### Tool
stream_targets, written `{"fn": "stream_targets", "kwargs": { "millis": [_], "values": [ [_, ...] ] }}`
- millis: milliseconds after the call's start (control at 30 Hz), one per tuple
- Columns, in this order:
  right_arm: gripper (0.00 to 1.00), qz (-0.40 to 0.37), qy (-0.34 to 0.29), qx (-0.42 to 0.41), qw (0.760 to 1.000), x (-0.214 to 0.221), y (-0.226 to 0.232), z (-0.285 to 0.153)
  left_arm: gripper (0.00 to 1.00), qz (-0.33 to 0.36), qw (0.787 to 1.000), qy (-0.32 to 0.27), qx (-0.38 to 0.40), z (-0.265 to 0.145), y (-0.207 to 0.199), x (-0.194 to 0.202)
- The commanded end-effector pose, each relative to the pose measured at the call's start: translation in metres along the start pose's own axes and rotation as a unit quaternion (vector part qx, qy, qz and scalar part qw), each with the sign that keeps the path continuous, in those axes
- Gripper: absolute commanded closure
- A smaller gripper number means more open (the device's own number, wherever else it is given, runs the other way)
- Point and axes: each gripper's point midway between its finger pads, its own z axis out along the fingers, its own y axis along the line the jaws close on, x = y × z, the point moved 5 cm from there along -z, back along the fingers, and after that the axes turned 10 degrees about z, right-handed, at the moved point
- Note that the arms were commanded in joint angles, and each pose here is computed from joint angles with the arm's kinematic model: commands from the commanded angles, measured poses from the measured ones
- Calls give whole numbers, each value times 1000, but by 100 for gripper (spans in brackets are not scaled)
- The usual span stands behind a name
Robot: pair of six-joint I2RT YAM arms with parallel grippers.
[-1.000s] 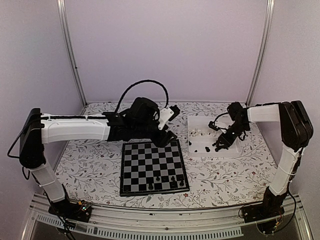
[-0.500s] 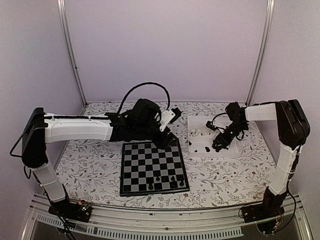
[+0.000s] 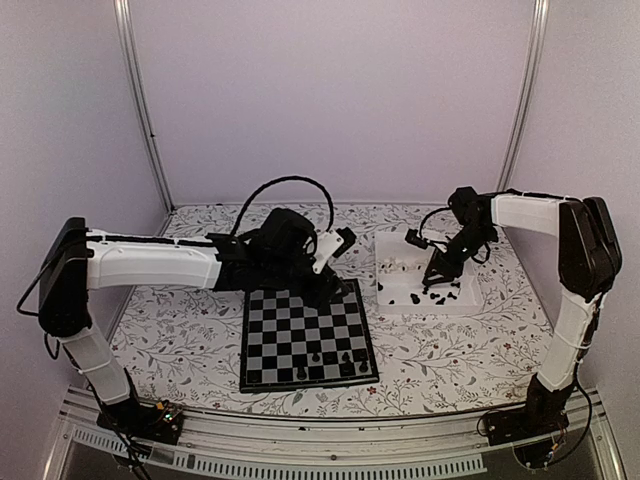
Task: Set up the chess pieces on the board
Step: Pick up the chess piece from the storage box.
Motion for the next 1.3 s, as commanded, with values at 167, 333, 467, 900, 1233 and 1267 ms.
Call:
{"fn": "stream_targets", "kwargs": {
  "millis": [167, 333, 467, 900, 1233, 1267],
  "values": [
    [69, -270, 85, 111, 953, -10, -1, -8, 41, -14, 999, -23, -26, -24, 10, -4],
    [71, -345, 116, 147, 920, -15, -4, 4, 41, -24, 999, -26, -26, -29, 9, -1],
    [72, -375, 144, 153, 903, -11, -7, 15, 41, -31, 999, -29, -27, -34, 8, 3],
    [72, -415, 194, 149, 876, 3, -17, 28, 41, -40, 998, -24, -39, -35, 10, 9],
    [71, -423, 210, 138, 871, 12, -18, 43, 41, -43, 998, -20, -37, -33, 9, 10],
    [71, -422, 212, 138, 870, 13, -18, 45, 41, -43, 998, -21, -37, -33, 9, 10]
  ]
}}
